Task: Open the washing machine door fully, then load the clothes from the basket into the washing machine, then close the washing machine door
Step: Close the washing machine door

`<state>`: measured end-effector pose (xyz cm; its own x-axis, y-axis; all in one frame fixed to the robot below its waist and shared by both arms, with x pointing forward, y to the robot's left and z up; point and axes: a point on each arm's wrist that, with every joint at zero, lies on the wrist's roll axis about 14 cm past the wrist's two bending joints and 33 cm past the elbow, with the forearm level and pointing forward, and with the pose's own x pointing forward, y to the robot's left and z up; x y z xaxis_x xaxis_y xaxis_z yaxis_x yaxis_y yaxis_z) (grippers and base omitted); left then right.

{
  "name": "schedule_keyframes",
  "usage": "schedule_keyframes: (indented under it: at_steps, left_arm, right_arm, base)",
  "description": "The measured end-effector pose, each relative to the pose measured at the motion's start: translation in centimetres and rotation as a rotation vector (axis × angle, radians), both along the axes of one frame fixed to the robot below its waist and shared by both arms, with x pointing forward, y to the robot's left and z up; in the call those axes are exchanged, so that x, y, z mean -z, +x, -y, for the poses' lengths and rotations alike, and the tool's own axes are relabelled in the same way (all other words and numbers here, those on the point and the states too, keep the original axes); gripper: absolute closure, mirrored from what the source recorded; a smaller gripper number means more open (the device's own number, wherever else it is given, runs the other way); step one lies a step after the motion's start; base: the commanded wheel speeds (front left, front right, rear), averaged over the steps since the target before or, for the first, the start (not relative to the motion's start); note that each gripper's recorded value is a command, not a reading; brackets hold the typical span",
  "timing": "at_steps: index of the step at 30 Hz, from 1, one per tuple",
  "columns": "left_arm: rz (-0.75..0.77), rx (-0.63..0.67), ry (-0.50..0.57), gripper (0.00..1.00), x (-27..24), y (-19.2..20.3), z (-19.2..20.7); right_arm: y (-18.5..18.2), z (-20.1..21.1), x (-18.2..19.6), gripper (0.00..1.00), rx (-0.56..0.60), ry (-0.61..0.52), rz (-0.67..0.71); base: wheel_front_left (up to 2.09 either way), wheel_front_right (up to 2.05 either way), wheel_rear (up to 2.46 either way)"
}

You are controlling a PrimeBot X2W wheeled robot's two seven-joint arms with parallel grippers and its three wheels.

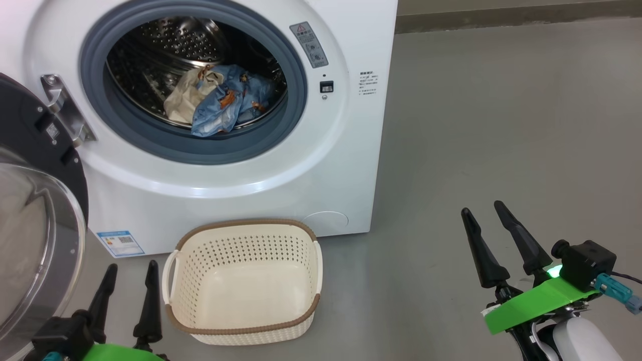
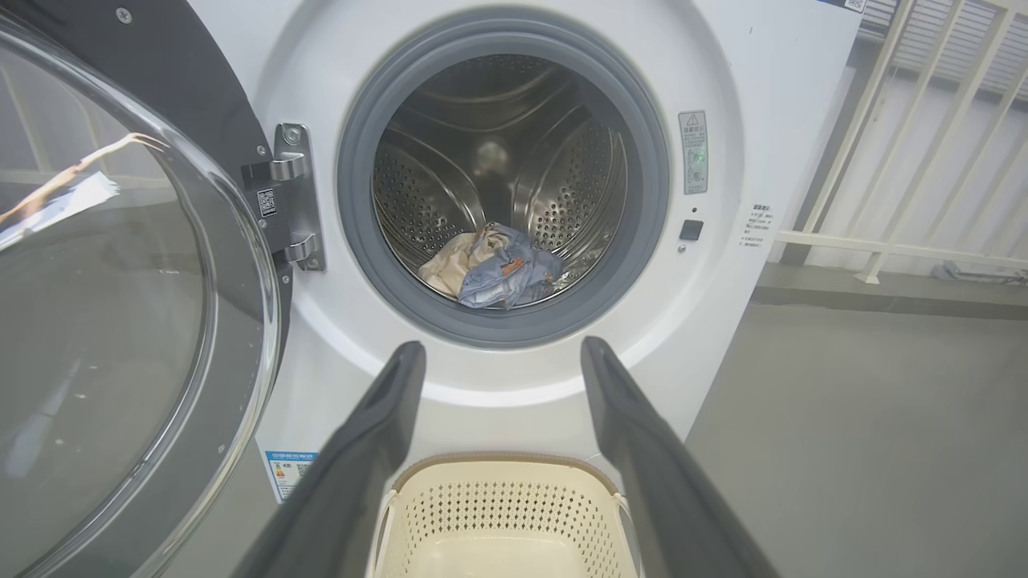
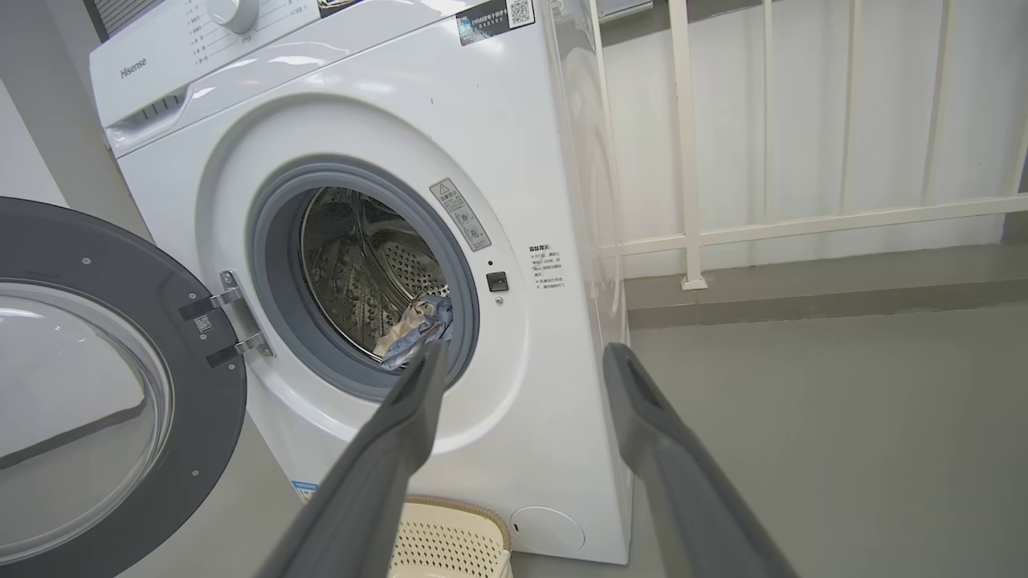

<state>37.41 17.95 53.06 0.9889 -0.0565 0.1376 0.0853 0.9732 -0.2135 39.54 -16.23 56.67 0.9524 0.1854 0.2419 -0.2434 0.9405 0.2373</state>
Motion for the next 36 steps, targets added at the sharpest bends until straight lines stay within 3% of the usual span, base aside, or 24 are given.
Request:
schedule_keyframes:
  at_steps: [17, 36]
  left_arm:
    - [-0.001, -0.048, 0.004, 0.00, 0.0, -1.0, -1.5]
    - [-0.004, -0.310, 0.021, 0.00, 0.0, -6.2, -8.8]
  right_arm:
    - [0.8, -1.4, 0.4, 0.00, -0.041, -0.007, -0.013]
    - [2.3, -10.0, 2.3, 0.00, -0.263, 0.006, -0.075]
  base:
    - [0.00, 0.00, 0.00]
    - [0.00, 0.00, 0.00]
